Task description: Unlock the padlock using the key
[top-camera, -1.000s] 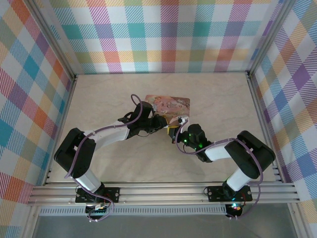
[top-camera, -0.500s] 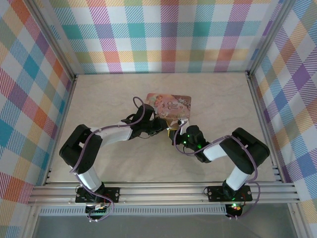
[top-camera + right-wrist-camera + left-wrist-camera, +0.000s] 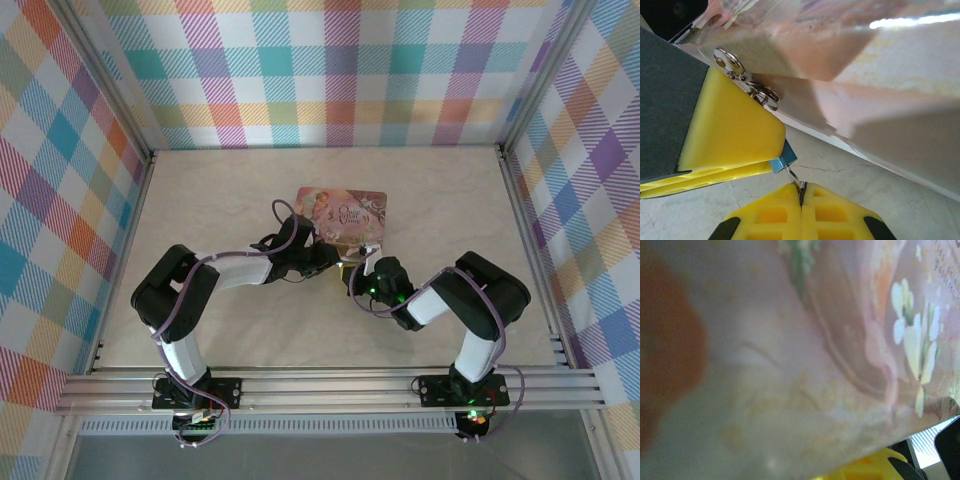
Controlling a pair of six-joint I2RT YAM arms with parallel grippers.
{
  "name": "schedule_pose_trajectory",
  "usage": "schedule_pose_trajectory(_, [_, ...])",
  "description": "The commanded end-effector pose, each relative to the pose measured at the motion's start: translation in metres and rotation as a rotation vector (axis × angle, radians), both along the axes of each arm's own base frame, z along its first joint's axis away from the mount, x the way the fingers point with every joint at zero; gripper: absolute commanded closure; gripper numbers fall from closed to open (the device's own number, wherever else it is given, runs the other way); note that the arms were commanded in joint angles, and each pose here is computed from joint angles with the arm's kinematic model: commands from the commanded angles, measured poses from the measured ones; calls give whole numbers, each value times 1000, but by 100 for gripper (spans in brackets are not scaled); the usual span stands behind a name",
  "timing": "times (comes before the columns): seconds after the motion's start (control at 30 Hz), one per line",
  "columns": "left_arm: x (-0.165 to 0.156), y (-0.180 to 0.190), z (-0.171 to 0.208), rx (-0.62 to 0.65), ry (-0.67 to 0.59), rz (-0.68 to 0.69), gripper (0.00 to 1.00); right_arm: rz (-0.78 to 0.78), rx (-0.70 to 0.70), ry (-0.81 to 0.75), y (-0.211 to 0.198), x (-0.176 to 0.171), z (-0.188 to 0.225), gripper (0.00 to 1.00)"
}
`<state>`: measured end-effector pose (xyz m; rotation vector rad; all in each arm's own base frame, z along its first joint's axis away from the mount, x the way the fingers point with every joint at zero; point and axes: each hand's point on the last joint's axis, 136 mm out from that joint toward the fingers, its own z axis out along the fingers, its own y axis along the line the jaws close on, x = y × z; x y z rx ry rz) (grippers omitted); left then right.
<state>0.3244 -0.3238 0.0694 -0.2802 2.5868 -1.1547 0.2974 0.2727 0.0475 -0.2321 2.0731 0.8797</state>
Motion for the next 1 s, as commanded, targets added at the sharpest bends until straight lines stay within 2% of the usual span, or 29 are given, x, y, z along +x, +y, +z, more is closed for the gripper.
schedule_pose_trajectory(0.0, [1, -3, 8, -54, -7, -8, 76, 9, 80, 23, 8, -6, 4, 100])
schedule_pose_trajectory(0.43, [6, 18, 32, -67, -86, 41, 49, 10, 104, 57, 11, -7, 1, 100])
schedule_pose_trajectory(0.67, [2, 47, 50, -107, -172, 160, 26, 19, 144, 108, 16, -10, 13, 100])
schedule_pose_trajectory(0.97, [-2, 38, 38, -301, -130, 200, 25, 37, 209, 172, 27, -12, 36, 100])
